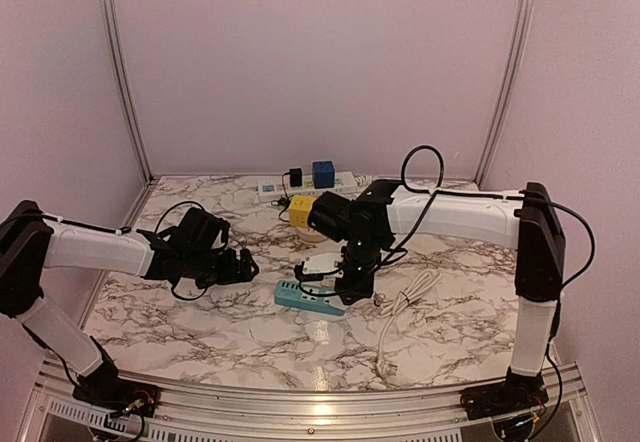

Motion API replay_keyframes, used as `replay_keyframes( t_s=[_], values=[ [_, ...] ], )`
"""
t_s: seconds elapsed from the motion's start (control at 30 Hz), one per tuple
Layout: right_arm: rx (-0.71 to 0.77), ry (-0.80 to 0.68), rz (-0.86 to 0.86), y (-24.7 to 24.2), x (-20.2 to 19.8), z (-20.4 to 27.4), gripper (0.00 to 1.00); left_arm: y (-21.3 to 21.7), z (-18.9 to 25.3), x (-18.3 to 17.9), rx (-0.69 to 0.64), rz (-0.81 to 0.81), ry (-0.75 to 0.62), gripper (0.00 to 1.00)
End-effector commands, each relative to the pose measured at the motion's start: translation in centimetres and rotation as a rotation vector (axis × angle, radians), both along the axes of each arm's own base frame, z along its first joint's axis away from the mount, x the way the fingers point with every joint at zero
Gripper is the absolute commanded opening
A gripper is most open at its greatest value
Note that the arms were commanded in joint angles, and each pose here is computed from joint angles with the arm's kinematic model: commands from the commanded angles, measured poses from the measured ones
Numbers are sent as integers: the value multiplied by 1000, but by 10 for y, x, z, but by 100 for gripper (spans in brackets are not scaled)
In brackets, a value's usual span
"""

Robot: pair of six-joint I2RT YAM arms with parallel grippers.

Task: Insert the plug
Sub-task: Insert the plug into the socket slot.

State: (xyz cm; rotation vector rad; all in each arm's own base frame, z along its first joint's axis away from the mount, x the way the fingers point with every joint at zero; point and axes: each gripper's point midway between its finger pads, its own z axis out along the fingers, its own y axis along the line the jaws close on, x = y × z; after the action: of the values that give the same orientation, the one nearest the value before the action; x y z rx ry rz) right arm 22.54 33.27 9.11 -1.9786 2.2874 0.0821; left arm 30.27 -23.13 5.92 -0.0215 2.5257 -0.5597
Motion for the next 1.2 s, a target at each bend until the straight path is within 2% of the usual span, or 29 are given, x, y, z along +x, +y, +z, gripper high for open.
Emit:
replay_keyframes(
  t_s=[0.0,0.3,0.47,0.77,0.9,1.17],
  values=[
    [8,-23,-46,-1,9,12,0,-26,16,13,-12,-49,-74,98],
    [-33,-69,-63,0,23,4,0,-48,10,12,-27,-96,-67,92],
    [-14,-43,-64,9,23,4,0,-55,5,8,-26,-112,-55,89],
    [-63,-3,-83,6,20,-9,0,-64,-9,-1,-12,-139,-29,82],
    [-60,-7,-95,1,17,-1,0,-66,-12,-2,-14,-142,-26,78],
    [-46,-8,-105,-3,13,7,0,-69,-16,-2,-13,-143,-21,76]
  ],
)
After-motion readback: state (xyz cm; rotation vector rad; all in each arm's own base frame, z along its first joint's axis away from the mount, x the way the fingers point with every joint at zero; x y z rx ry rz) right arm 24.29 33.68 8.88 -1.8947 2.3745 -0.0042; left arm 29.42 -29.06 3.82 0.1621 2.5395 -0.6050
